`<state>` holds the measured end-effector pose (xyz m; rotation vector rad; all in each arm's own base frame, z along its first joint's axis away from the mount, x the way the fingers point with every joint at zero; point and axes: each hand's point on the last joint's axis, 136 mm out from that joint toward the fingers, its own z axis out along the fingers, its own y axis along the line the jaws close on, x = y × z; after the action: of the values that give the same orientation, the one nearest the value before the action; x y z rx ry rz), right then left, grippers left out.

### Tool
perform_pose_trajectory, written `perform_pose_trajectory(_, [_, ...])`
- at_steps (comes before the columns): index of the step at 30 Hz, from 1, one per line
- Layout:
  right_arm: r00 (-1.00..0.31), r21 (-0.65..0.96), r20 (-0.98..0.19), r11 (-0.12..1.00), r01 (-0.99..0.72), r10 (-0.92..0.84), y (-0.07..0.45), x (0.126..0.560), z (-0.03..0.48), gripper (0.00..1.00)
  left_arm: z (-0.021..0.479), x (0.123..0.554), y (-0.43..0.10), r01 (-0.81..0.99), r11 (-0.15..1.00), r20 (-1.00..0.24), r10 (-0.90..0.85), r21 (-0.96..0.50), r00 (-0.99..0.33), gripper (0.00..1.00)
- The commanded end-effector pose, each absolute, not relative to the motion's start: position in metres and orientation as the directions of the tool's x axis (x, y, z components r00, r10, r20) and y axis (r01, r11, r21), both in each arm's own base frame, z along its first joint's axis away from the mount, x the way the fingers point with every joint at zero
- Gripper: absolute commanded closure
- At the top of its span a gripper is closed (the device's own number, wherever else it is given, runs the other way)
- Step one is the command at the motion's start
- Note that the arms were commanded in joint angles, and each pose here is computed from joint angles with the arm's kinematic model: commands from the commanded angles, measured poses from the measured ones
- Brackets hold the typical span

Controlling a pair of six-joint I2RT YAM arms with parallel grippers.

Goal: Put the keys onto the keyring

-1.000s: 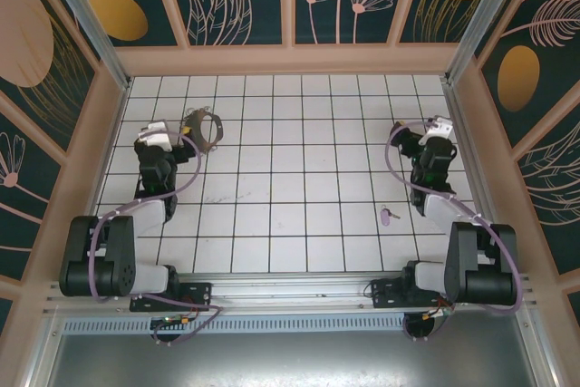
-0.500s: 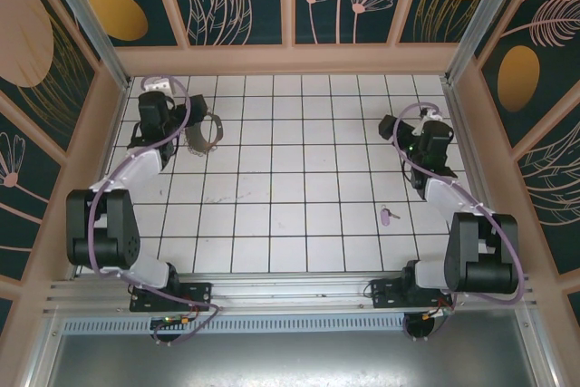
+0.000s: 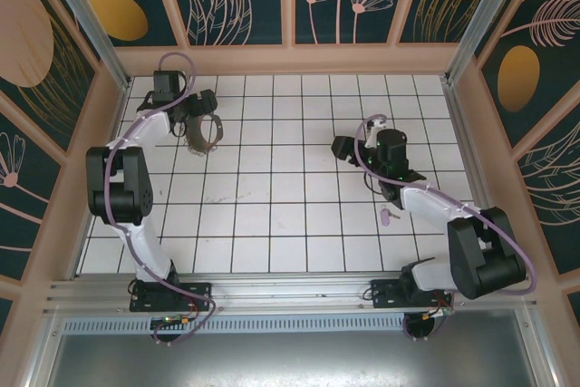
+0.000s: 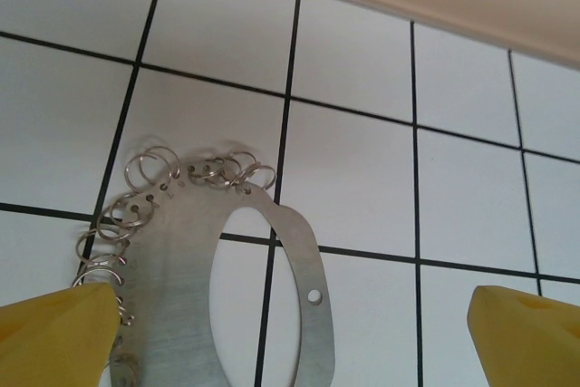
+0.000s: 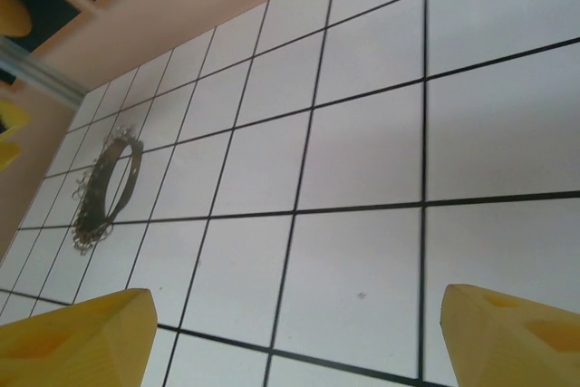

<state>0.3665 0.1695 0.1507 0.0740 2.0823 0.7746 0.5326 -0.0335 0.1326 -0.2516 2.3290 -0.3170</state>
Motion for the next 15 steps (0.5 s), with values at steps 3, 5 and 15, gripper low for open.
perform_pose_trajectory(3, [-0.627, 0.560, -0.707, 0.800, -0.216, 0.326, 0.186, 0.364, 0.140, 0.19, 0.102, 0.533, -0.053, -0.056, 0.953, -0.556, -0.222, -0.299, -0.801, 0.05])
perform_pose_trajectory(5, [-0.642, 0.562, -0.697, 0.800, -0.212, 0.319, 0.192, 0.366, 0.134, 0.19, 0.094, 0.538, -0.060, -0.051, 0.952, -0.530, -0.213, -0.302, -0.821, 0.07])
perform_pose_trajectory(15, [-0.699, 0.576, -0.654, 0.789, -0.213, 0.288, 0.214, 0.378, 0.107, 0.21, 0.064, 0.558, -0.065, -0.073, 0.976, -0.467, -0.163, -0.204, -0.869, 0.26])
